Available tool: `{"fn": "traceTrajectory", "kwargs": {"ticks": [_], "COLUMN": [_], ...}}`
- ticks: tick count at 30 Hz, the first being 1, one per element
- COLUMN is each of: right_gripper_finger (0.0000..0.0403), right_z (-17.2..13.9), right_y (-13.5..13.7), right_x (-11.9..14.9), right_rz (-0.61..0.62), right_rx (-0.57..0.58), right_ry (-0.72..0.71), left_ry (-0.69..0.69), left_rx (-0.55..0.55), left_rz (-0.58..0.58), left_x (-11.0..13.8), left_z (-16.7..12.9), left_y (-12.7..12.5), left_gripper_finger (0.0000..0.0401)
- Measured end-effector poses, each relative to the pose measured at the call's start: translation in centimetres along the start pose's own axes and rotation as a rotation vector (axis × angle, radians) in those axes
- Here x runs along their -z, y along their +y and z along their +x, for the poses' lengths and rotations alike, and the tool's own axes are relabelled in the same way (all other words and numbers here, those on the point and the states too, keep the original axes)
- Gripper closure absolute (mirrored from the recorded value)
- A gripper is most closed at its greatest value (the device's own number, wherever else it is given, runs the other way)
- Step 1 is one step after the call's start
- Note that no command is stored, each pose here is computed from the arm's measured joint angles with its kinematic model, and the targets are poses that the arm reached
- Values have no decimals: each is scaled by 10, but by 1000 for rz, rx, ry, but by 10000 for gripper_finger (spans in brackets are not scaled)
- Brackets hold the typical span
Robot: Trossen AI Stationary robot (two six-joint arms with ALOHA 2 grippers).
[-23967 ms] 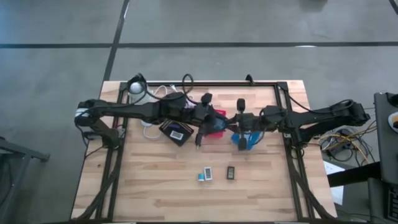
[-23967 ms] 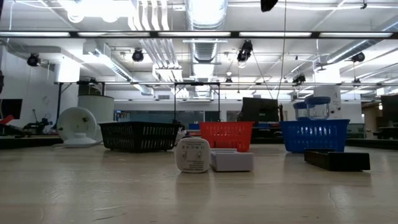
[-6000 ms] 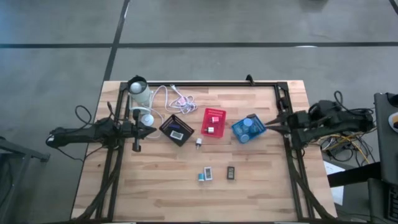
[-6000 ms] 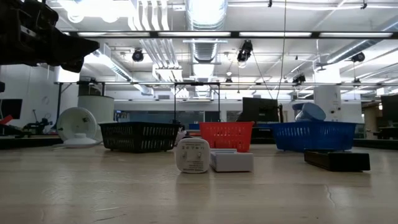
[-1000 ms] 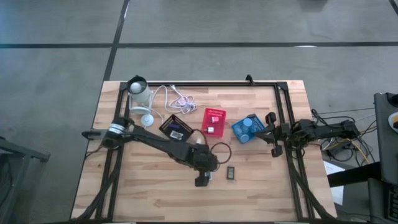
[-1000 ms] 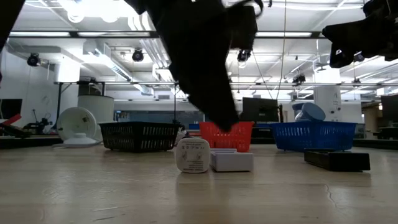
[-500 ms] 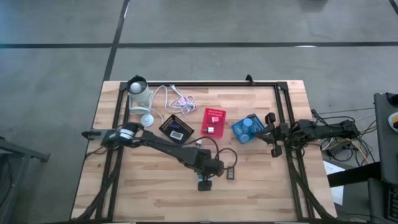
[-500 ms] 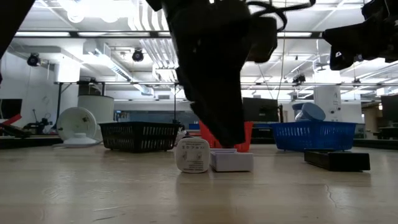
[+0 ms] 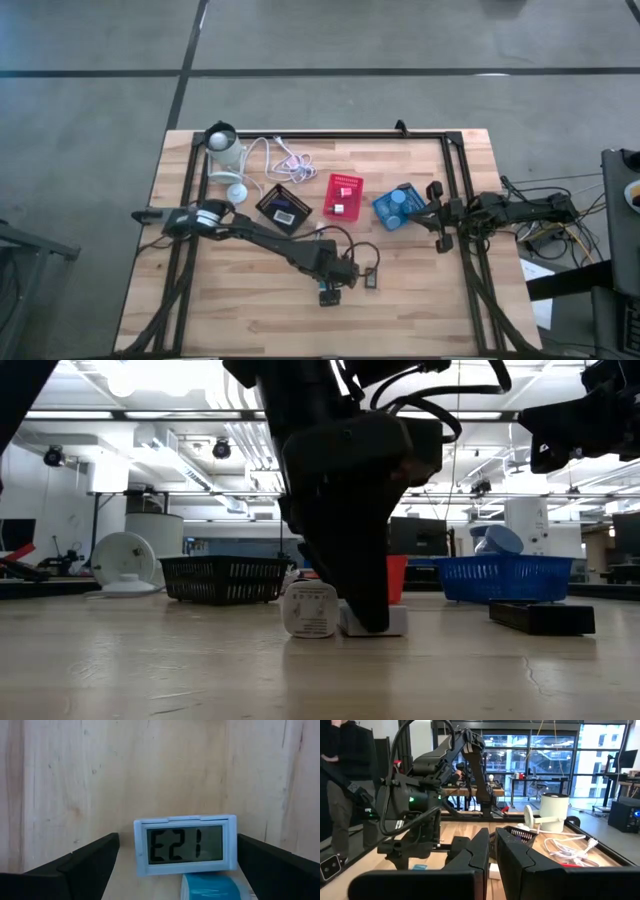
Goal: Pick & Place Office items
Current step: Put the white digital clock into the black basket
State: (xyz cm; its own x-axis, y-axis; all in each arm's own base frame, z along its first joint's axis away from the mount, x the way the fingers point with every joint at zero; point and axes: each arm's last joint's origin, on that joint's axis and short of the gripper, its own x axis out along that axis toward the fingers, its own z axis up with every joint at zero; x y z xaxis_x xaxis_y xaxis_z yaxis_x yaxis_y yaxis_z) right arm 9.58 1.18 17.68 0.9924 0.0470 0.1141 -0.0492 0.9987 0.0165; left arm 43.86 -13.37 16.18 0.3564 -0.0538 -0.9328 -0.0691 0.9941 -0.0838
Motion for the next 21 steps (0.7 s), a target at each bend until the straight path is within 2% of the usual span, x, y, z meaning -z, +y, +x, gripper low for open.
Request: {"fn": "traceTrajectory", "kwargs": {"ticks": [9,12,17,21], "right_gripper_finger": [374,374,374,374], "right_z": [0,0,0,0], "right_y": [0,0,0,0], "right_x": [0,0,0,0], "right_rz": [-4,-4,-4,-4], "right_rx": [1,1,0,0], "right_ry": [0,0,1,1], "left_ry": [-5,-6,-5,-12], "left_rx": [-32,-40,-44,-41], "left_rz": [8,7,5,16], "left_x": [1,1,1,0], "left_z": [3,4,3,0], "left_y": [0,1,1,0], "left_gripper_finger": [10,38,107,114]}}
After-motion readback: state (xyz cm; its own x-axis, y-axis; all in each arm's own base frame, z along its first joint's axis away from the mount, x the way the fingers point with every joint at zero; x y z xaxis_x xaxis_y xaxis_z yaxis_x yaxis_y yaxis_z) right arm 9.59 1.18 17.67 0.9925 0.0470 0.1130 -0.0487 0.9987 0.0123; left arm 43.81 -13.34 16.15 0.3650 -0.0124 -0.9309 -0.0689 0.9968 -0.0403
